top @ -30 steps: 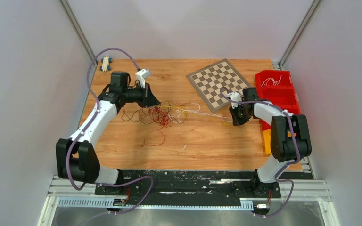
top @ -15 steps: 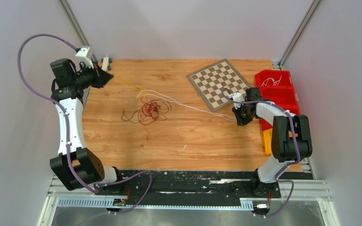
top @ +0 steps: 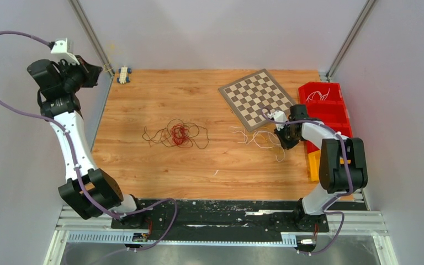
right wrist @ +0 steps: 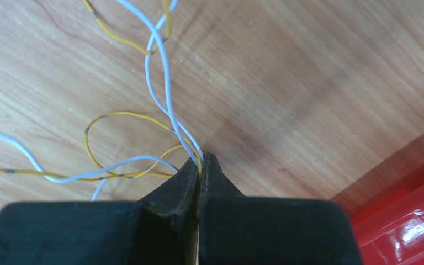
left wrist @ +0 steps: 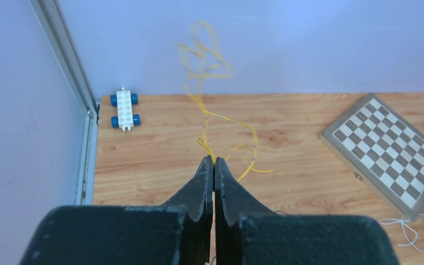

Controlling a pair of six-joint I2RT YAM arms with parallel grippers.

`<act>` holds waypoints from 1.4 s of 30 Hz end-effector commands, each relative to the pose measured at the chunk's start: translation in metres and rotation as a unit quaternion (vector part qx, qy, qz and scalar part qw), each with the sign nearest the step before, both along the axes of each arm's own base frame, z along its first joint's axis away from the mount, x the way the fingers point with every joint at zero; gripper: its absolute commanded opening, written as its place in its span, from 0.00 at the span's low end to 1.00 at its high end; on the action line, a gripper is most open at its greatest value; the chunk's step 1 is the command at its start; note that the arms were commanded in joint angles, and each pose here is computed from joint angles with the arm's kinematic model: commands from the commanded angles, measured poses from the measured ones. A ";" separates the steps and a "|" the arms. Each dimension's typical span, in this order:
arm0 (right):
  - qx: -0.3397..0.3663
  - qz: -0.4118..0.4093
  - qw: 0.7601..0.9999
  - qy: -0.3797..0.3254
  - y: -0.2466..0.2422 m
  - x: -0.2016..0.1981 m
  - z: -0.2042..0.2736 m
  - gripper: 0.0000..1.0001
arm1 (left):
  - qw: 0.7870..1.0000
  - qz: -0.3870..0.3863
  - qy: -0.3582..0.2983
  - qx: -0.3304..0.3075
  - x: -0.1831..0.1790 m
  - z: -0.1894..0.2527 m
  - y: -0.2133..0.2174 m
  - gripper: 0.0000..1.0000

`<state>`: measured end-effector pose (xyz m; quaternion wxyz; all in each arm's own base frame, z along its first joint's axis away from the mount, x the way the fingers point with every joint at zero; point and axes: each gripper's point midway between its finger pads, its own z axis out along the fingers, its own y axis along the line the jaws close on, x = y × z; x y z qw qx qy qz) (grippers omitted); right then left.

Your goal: Untangle the cables

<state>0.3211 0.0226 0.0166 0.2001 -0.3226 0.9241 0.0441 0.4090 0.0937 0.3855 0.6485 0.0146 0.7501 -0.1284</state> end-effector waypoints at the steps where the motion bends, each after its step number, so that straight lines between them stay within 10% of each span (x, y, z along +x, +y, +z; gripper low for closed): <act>1: 0.026 0.020 0.999 0.015 0.008 -0.014 0.009 0.00 | 0.998 -0.024 -0.050 -0.011 0.001 0.038 -0.006 0.00; 6: 0.201 0.101 0.974 0.010 0.093 -0.021 0.077 0.02 | 0.985 -0.158 -0.046 -0.042 -0.018 0.038 -0.079 0.00; 10: 0.289 0.155 0.945 -0.020 0.142 -0.021 0.149 0.74 | 0.968 -0.245 -0.031 -0.051 -0.035 0.029 -0.146 0.00; 12: 0.317 0.166 0.932 -0.054 0.153 -0.012 0.189 0.89 | 0.958 -0.281 -0.015 -0.055 -0.046 0.019 -0.173 0.00; 26: 0.402 0.312 0.831 -0.223 0.269 -0.025 0.368 1.00 | 0.854 -0.501 0.082 -0.117 -0.117 -0.024 -0.349 0.00; 33: 0.368 0.318 0.851 -0.200 0.285 -0.018 0.321 0.92 | 0.811 -0.563 0.095 -0.129 -0.139 -0.015 -0.381 0.00; 42: 0.360 0.317 0.860 -0.174 0.268 -0.040 0.303 0.01 | 0.803 -0.569 0.094 -0.148 -0.130 0.001 -0.389 0.00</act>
